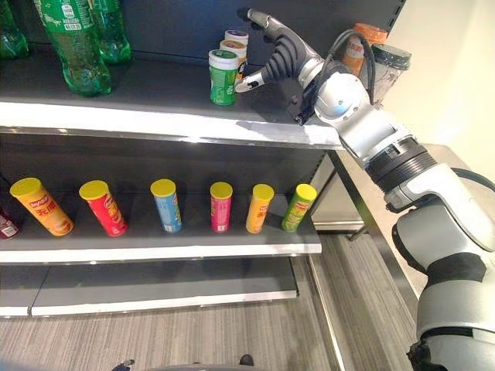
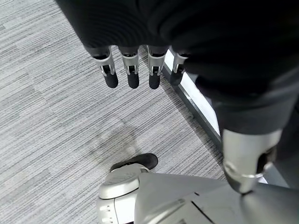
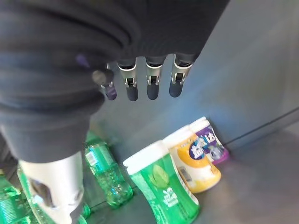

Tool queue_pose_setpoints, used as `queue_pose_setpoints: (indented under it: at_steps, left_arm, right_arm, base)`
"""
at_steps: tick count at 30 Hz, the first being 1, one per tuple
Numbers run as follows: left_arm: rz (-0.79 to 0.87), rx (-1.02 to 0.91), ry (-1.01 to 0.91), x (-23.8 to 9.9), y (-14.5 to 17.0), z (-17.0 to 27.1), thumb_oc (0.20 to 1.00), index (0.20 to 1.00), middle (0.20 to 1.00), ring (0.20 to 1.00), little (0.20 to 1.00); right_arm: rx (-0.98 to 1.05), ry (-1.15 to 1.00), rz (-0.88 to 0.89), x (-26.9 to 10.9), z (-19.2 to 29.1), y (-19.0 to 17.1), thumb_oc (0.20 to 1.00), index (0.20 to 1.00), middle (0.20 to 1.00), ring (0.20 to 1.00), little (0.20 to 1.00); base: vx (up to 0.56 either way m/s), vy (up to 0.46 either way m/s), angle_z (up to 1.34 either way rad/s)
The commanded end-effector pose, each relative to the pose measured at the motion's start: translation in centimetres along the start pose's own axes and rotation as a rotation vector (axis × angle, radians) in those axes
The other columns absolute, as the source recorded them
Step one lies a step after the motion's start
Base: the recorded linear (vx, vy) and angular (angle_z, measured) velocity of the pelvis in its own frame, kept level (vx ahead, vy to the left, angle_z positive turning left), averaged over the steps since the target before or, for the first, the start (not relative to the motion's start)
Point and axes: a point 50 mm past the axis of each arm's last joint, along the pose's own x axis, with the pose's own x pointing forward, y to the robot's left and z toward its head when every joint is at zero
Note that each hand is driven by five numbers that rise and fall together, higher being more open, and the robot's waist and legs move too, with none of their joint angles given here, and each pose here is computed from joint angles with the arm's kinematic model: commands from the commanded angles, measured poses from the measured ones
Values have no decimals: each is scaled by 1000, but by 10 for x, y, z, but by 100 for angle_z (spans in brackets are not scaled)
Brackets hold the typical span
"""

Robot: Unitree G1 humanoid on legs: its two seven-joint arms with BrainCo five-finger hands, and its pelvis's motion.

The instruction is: Put the goods on the table back onto the shelves and tidy them up.

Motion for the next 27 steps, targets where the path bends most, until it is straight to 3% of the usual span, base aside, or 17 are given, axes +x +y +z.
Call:
queue_pose_setpoints:
  at_steps: [1, 7, 16, 27]
  left_arm:
    - [6, -31, 33, 0, 3, -5, 1000, 1000, 1000, 1000, 1000]
    - [9, -47, 43, 0, 0, -6, 1000, 1000, 1000, 1000, 1000]
    - [0, -36, 60, 0, -2, -7, 1000, 1000, 1000, 1000, 1000]
    - [18, -49, 100, -1, 2, -12, 1000, 1000, 1000, 1000, 1000]
  right_arm:
    - [-24, -87, -138, 4, 25, -42, 1000, 1000, 1000, 1000, 1000]
    - [-50, -154, -130, -9, 34, -38, 1000, 1000, 1000, 1000, 1000]
    - [260, -58, -53, -16, 2, 2, 1000, 1000, 1000, 1000, 1000]
    - [455, 24, -71, -6, -8, 15, 1000, 1000, 1000, 1000, 1000]
  base:
    - [-8, 7, -9]
    - [0, 8, -10]
    - [0, 0, 0]
    - [0, 0, 0]
